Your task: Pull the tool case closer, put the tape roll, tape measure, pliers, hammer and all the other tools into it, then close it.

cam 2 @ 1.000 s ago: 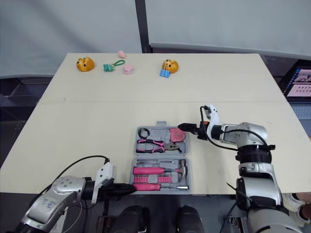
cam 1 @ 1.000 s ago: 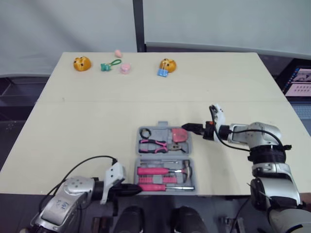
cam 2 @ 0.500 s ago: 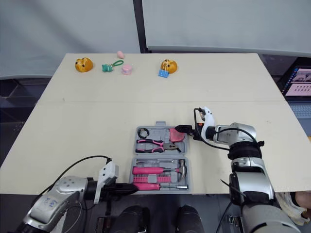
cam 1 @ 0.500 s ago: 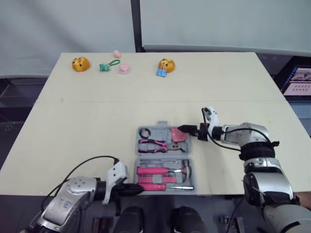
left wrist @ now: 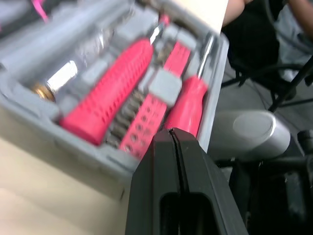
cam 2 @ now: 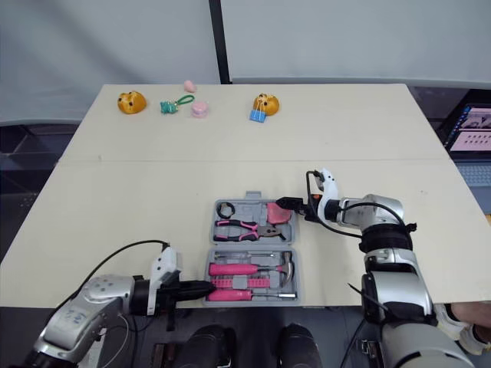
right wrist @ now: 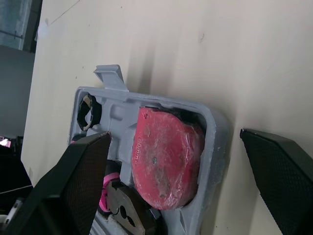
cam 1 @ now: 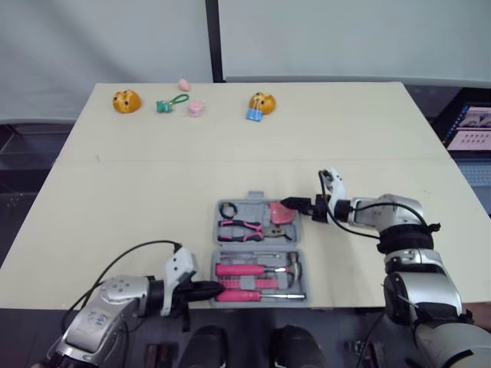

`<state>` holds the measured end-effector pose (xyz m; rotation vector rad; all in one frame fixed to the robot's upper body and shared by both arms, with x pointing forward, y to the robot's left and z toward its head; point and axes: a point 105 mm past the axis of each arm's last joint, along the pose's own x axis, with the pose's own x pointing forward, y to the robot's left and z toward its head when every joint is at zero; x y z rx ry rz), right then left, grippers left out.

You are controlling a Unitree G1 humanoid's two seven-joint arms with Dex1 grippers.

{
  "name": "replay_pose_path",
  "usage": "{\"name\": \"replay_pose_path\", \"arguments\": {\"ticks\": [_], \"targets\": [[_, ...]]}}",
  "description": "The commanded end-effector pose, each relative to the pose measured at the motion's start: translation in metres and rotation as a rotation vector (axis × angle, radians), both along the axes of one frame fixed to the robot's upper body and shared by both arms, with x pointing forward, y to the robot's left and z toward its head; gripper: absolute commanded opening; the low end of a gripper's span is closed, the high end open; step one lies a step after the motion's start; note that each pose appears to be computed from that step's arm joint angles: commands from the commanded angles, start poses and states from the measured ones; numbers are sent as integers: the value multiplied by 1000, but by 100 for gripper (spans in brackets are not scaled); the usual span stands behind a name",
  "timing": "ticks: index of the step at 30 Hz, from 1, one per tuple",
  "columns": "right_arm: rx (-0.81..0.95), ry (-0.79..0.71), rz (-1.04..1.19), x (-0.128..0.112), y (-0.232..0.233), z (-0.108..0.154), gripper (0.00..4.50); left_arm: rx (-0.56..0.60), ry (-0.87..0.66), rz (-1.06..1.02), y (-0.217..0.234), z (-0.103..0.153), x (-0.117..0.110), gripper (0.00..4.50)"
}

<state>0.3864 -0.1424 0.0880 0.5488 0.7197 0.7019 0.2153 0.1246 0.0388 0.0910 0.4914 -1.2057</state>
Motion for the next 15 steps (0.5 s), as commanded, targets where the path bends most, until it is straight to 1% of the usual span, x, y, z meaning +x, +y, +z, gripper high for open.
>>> {"name": "replay_pose_path", "arguments": {"ticks": [1,6,11,15], "targets": [[12,-14,5,3,1,3,448,15,2,4,-2,-6,0,0],[22,-5,13,2,3,1,448,38,20,30,1,-14,2,0],[31,12,36,0,9,-7,448,64,30,34,2,-19,1,0],[93,-9,84,-1,21,0,448,100,23,39,5,-22,2,0]]}}
